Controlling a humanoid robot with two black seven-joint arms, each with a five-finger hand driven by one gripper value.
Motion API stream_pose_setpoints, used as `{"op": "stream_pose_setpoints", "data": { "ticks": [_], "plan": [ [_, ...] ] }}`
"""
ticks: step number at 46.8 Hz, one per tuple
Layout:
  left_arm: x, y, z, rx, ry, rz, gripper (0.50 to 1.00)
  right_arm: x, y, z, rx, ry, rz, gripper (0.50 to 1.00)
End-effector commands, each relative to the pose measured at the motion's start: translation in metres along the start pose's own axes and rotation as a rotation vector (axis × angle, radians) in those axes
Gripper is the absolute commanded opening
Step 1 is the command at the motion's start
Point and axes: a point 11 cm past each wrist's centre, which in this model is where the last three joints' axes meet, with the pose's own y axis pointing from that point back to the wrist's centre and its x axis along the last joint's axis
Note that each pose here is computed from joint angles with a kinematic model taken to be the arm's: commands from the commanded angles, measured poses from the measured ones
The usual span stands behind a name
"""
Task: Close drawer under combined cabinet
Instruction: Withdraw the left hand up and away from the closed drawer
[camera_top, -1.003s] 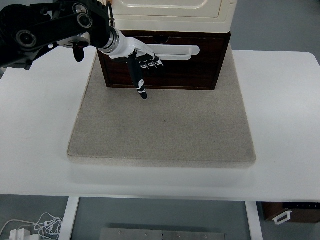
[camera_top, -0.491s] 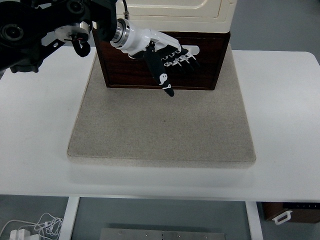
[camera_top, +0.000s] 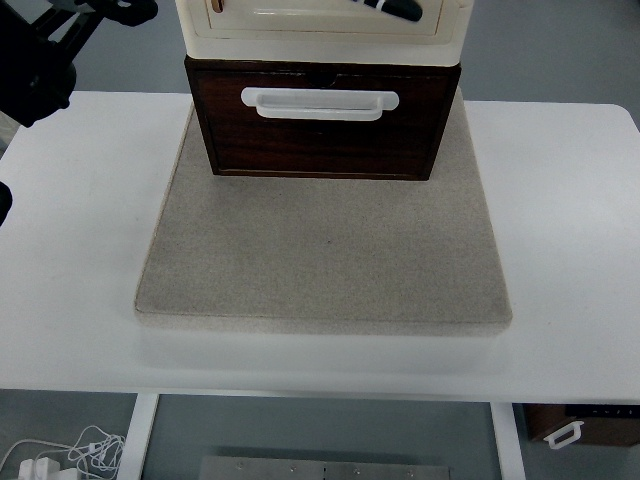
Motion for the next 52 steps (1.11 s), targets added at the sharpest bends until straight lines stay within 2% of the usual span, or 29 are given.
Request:
{"op": "stream_pose_setpoints", "data": {
  "ticks": [1,8,12,17,23,29,38,44,52],
  "plan": [
    [0.007,0.01,0.023,-0.101,-0.003,0.026,1.0,0.0,0.0,0.0,0.0,0.0,0.0,0.952],
    [0.021,0.032,0.062,-0.291,-0.023,0.074,1.0,0.0,0.0,0.0,0.0,0.0,0.0,0.952],
    [0.032,0.048,0.087,-0.362,-0.047,0.127,1.0,0.0,0.0,0.0,0.0,0.0,0.0,0.952],
    [0.051,0.069,0.112,-0.415,-0.061,0.223,1.0,0.0,0.0,0.0,0.0,0.0,0.0,0.952],
    [0.081,0.094,0.124,-0.478,-0.022,0.377,1.0,0.0,0.0,0.0,0.0,0.0,0.001,0.952],
    [0.116,0.133,0.143,-0.539,-0.004,0.576,1.0,0.0,0.0,0.0,0.0,0.0,0.001,0.952],
    [0.158,0.181,0.119,-0.566,0.101,0.764,1.0,0.0,0.0,0.0,0.0,0.0,0.001,0.952],
    [0.183,0.22,0.091,-0.638,0.19,0.897,1.0,0.0,0.0,0.0,0.0,0.0,0.0,0.952],
    [0.205,0.263,0.041,-0.62,0.292,1.071,1.0,0.0,0.0,0.0,0.0,0.0,0.0,0.952]
  ]
}}
